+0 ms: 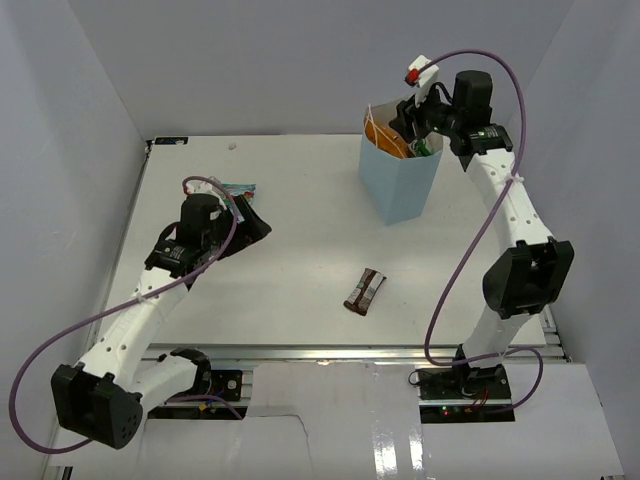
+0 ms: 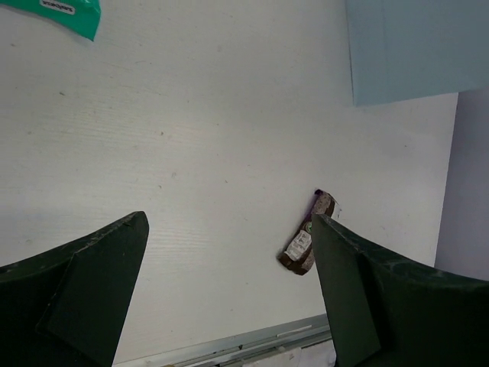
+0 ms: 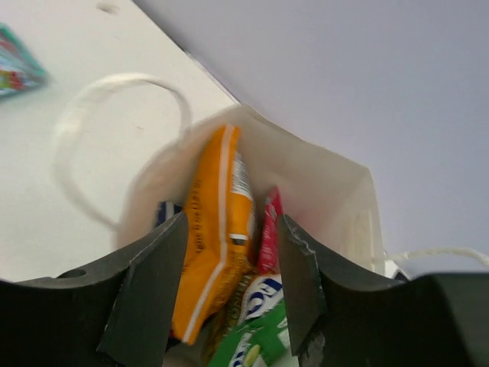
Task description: Place the snacks into the paper bag
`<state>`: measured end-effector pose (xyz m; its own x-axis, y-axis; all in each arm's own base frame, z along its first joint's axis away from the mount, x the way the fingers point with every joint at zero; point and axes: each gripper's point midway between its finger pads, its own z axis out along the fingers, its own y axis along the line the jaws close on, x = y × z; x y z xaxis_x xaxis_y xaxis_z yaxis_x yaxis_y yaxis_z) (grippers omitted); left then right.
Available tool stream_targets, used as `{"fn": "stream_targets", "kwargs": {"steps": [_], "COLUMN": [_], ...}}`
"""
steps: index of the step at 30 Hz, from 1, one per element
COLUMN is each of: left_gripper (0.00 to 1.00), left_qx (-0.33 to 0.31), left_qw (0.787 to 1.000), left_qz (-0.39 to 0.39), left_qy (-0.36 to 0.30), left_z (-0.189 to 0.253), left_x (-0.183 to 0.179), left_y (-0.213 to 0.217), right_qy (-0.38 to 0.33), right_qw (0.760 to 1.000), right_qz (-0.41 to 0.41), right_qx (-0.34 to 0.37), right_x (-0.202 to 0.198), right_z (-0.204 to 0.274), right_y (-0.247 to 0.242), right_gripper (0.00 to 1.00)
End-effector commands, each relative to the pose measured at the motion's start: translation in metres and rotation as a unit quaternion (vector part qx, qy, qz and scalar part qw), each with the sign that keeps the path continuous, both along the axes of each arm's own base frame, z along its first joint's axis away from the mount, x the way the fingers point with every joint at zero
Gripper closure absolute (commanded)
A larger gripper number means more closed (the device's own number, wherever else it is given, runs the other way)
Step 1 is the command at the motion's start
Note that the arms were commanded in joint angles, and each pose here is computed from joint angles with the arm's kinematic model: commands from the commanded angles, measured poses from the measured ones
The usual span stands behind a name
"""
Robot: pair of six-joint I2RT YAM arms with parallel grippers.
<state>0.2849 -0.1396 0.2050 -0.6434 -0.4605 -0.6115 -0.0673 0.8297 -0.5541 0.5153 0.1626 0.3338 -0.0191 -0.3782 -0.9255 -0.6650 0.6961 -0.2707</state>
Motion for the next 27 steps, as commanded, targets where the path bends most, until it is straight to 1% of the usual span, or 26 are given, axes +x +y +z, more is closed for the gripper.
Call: {"fn": "stream_targets", "kwargs": {"steps": [1,2,3,4,5,6,7,8,9,10,11,12,13,14,15,16,17,18,19,20,21,22,24,25,27], "left_gripper": [0.02,0.02,0.02,0.02,0.02,0.02,0.02,0.02,0.02,0.02,0.03,0.04,0.05,0.06,0.06,0.07,0.07,0.07,0.07,0.09,0.09,0.11,0.11,0.11,0.13], "left_qx": [0.017,0.015,0.013,0.010,0.016,0.022,0.028,0.039,0.055,0.063,0.071,0.084,0.087,0.091,0.094,0.102,0.108,0.114,0.124,0.129,0.133,0.137,0.141,0.146,0.151], "left_qw": [1.000,1.000,0.999,0.998,0.998,0.996,0.996,0.996,0.992,0.991,0.990,0.986,0.986,0.987,0.987,0.985,0.986,0.985,0.983,0.984,0.983,0.982,0.982,0.981,0.979], "left_qz": [0.024,0.018,0.043,0.050,0.048,0.063,0.065,0.064,0.080,0.083,0.085,0.086,0.083,0.082,0.077,0.070,0.069,0.068,0.058,0.054,0.049,0.037,0.027,0.021,0.019], "left_qy": [0.002,0.018,0.027,0.030,0.048,0.054,0.050,0.057,0.084,0.079,0.089,0.113,0.118,0.106,0.107,0.119,0.107,0.107,0.120,0.111,0.113,0.122,0.119,0.127,0.133], "left_z": [0.007,-0.001,-0.005,-0.005,-0.018,-0.022,-0.018,-0.023,-0.044,-0.039,-0.045,-0.065,-0.069,-0.061,-0.063,-0.076,-0.069,-0.071,-0.086,-0.082,-0.086,-0.099,-0.103,-0.115,-0.123], "left_x": [0.018,0.024,0.033,0.040,0.049,0.057,0.067,0.075,0.086,0.098,0.105,0.113,0.120,0.134,0.141,0.148,0.160,0.166,0.171,0.181,0.184,0.188,0.196,0.199,0.202], "left_y": [0.022,0.026,0.047,0.055,0.062,0.079,0.085,0.089,0.111,0.118,0.124,0.133,0.136,0.139,0.140,0.142,0.145,0.147,0.149,0.150,0.151,0.151,0.151,0.152,0.154], "right_qy": [-0.055,-0.046,-0.037,-0.025,-0.021,0.012,0.017,0.027,0.057,0.057,0.064,0.068,0.082,0.088,0.093,0.104,0.107,0.112,0.114,0.126,0.131,0.140,0.149,0.152,0.161], "right_qw": [0.988,0.984,0.981,0.975,0.973,0.971,0.968,0.967,0.966,0.965,0.964,0.963,0.960,0.959,0.958,0.956,0.956,0.956,0.955,0.953,0.953,0.951,0.949,0.948,0.946], "right_qz": [0.143,0.171,0.189,0.216,0.226,0.232,0.243,0.247,0.248,0.250,0.253,0.258,0.262,0.264,0.266,0.270,0.270,0.269,0.269,0.270,0.270,0.272,0.273,0.274,0.275], "right_qx": [0.032,0.028,0.033,0.044,0.047,0.051,0.053,0.051,0.051,0.049,0.048,0.045,0.046,0.046,0.045,0.044,0.044,0.044,0.043,0.045,0.047,0.051,0.056,0.057,0.059], "right_x": [-0.066,-0.083,-0.093,-0.107,-0.119,-0.127,-0.139,-0.146,-0.153,-0.163,-0.170,-0.176,-0.188,-0.193,-0.198,-0.205,-0.209,-0.211,-0.214,-0.218,-0.219,-0.223,-0.226,-0.227,-0.230], "right_z": [0.072,0.071,0.068,0.066,0.067,0.046,0.044,0.036,0.012,0.011,0.004,-0.002,-0.013,-0.018,-0.022,-0.032,-0.035,-0.039,-0.042,-0.050,-0.053,-0.058,-0.062,-0.063,-0.067], "right_y": [0.029,0.032,0.035,0.040,0.041,0.041,0.042,0.041,0.040,0.038,0.037,0.037,0.035,0.035,0.034,0.033,0.032,0.032,0.031,0.031,0.031,0.031,0.032,0.032,0.032], "right_gripper": [0.43,0.43,0.42,0.43,0.42,0.42,0.42,0.42,0.42,0.43,0.42,0.42,0.42,0.42,0.42,0.42,0.42,0.41,0.41,0.41,0.41,0.41,0.41,0.41,0.41]}}
